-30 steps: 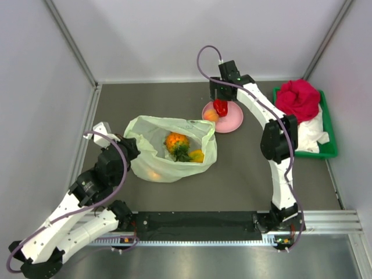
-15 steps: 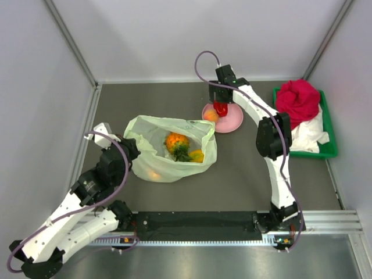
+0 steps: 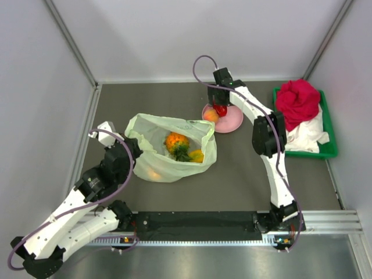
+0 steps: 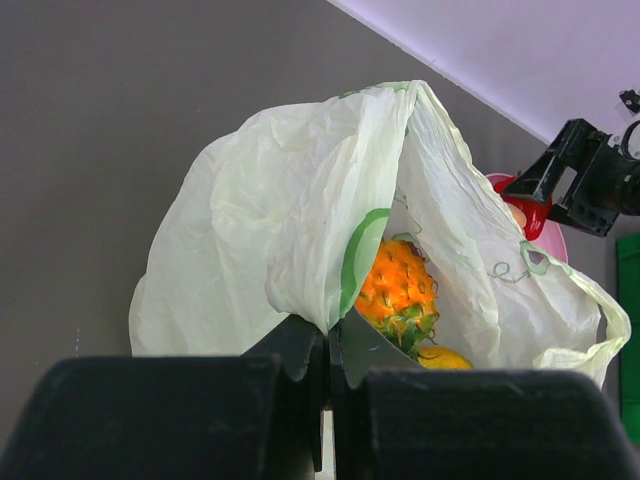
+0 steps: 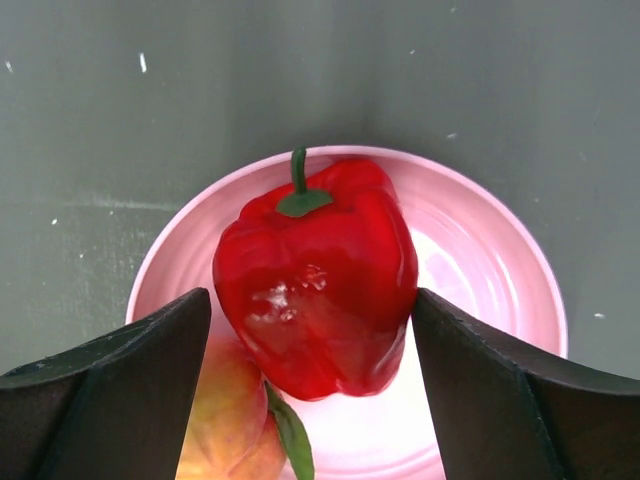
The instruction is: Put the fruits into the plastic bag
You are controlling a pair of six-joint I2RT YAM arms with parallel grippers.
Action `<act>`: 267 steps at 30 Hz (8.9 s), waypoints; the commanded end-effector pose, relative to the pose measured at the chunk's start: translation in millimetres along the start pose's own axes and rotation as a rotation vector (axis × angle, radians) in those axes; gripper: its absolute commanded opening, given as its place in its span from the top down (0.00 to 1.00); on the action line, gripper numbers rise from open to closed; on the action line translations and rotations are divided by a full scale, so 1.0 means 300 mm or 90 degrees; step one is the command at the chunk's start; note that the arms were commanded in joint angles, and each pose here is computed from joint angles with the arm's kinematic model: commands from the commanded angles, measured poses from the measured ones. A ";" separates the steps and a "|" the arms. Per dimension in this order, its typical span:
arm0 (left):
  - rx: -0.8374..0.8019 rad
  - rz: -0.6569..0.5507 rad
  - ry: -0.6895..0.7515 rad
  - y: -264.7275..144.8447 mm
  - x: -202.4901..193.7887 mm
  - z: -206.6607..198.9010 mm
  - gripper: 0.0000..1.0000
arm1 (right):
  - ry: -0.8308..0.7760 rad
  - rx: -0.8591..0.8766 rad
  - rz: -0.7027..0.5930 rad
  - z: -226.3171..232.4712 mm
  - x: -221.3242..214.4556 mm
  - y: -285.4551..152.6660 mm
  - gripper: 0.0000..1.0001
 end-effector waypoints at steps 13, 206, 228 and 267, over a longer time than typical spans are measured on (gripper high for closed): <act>0.008 -0.045 -0.023 0.005 0.026 0.000 1.00 | -0.016 -0.025 0.001 -0.031 0.010 0.052 0.27; -0.004 -0.008 -0.069 0.010 -0.014 -0.005 1.00 | -0.221 0.550 -0.115 0.582 -0.185 -0.891 0.13; 0.002 -0.001 -0.050 0.030 -0.031 -0.015 1.00 | -0.072 0.354 -0.182 0.123 0.001 -0.815 0.11; 0.014 -0.016 -0.034 0.045 -0.029 -0.020 1.00 | -0.072 0.169 0.003 0.013 0.009 -0.272 0.06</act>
Point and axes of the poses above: each gripper's point midway between its finger pads, its own y axis out along the fingers, its own z axis along the line the jaws close on, x = y × z, the point moved 9 cm from there along -y, back along the fingers, and after that the axes turned 7 degrees about -y, right-handed, at the moved point
